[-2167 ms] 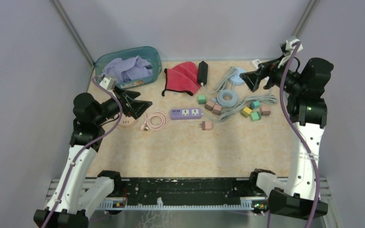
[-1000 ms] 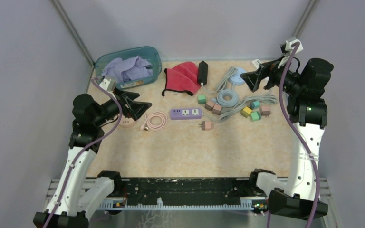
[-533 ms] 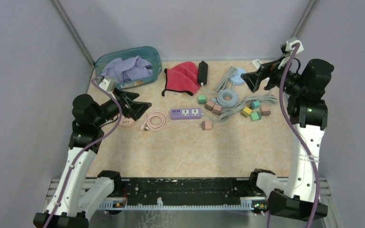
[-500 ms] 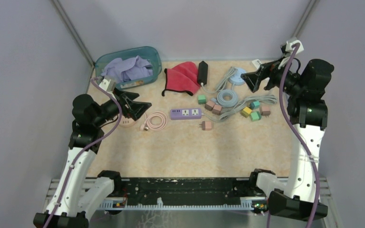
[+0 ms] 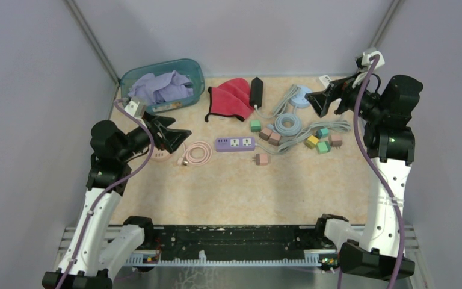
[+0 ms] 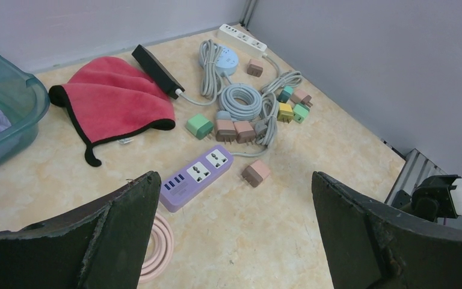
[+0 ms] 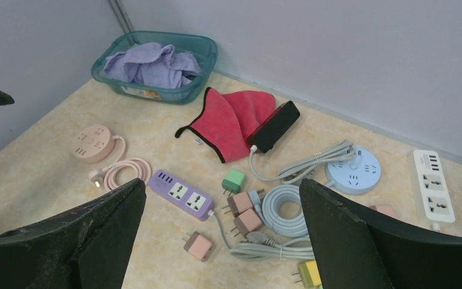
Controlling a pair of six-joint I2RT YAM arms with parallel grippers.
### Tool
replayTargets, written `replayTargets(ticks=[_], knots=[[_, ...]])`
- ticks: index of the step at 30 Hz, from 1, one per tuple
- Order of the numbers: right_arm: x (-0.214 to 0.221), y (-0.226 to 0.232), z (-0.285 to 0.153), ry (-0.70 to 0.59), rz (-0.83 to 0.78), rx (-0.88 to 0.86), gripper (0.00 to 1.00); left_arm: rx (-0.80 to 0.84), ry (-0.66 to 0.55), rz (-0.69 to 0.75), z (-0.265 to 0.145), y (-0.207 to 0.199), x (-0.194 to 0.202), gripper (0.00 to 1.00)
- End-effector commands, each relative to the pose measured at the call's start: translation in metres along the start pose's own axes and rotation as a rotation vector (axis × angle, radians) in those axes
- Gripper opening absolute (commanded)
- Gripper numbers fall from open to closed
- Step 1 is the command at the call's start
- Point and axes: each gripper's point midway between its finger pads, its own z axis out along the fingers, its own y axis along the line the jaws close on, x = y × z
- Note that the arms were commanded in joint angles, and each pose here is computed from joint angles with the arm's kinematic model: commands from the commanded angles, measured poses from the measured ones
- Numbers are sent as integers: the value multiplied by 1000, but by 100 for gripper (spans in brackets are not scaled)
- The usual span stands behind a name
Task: Pull the plug off the socket
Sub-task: Reset both arms
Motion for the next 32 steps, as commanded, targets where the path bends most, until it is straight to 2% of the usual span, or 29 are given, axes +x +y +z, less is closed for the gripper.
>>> replayTargets(ticks=[1, 32], knots=[[-17, 4, -8, -46, -46, 15, 99, -1, -26, 39, -4, -4, -13, 100], [-14, 0, -7, -45, -42, 35, 99, -3, -21, 33, -4, -3, -10, 100]])
